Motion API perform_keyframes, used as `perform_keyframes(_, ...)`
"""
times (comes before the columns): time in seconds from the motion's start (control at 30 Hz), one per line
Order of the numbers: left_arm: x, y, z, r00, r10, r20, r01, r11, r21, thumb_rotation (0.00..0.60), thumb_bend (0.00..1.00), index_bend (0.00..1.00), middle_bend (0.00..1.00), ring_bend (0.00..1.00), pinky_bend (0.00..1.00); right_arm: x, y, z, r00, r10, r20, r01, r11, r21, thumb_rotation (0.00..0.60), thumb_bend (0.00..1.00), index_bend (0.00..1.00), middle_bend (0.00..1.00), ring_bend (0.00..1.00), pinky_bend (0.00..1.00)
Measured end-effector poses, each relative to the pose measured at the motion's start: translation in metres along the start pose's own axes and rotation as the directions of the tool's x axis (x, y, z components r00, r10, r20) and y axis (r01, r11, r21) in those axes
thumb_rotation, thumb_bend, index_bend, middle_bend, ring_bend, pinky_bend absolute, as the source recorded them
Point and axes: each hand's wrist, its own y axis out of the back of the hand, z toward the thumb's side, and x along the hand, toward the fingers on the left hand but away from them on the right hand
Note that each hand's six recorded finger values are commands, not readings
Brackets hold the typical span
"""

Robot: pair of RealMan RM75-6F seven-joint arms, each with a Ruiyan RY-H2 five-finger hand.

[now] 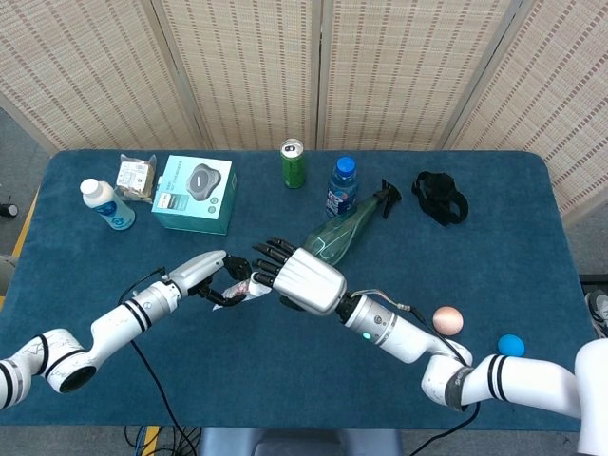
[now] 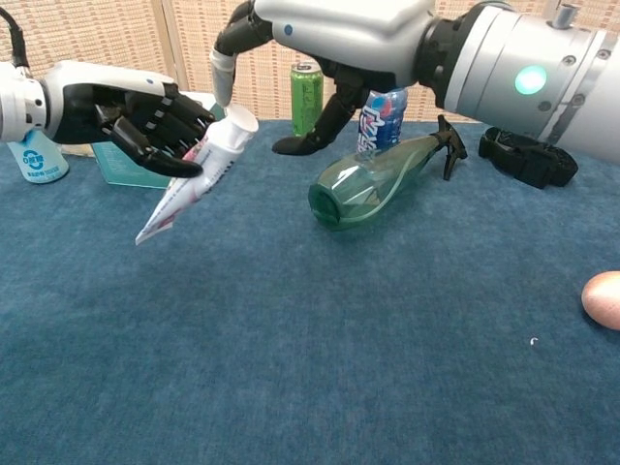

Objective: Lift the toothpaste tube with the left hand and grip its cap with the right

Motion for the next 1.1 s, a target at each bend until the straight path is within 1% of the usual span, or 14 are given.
perform_keyframes(0.77, 0.005, -0.005, 0.008, 0.999, -0.028, 0.015, 0.028, 1.000, 0.002, 0.600, 0.43, 0.57, 0.60, 0.37, 0.32, -0.013, -0.001, 0.002, 1.000, -0.006, 0.007, 0.006, 1.000, -0.012, 0.600, 0.19, 0.46, 0.34, 0.15, 0.20)
perform_keyframes(1.1, 0.006, -0.006, 0.008, 0.999, -0.031, 0.008, 0.031, 0.999, 0.004, 0.600, 0.43, 0.57, 0.60, 0.37, 0.32, -0.015, -0.002, 0.001, 1.000, -0.006, 0.013, 0.006, 1.000, -0.016, 0.600, 0.20, 0.52, 0.36, 0.15, 0.20)
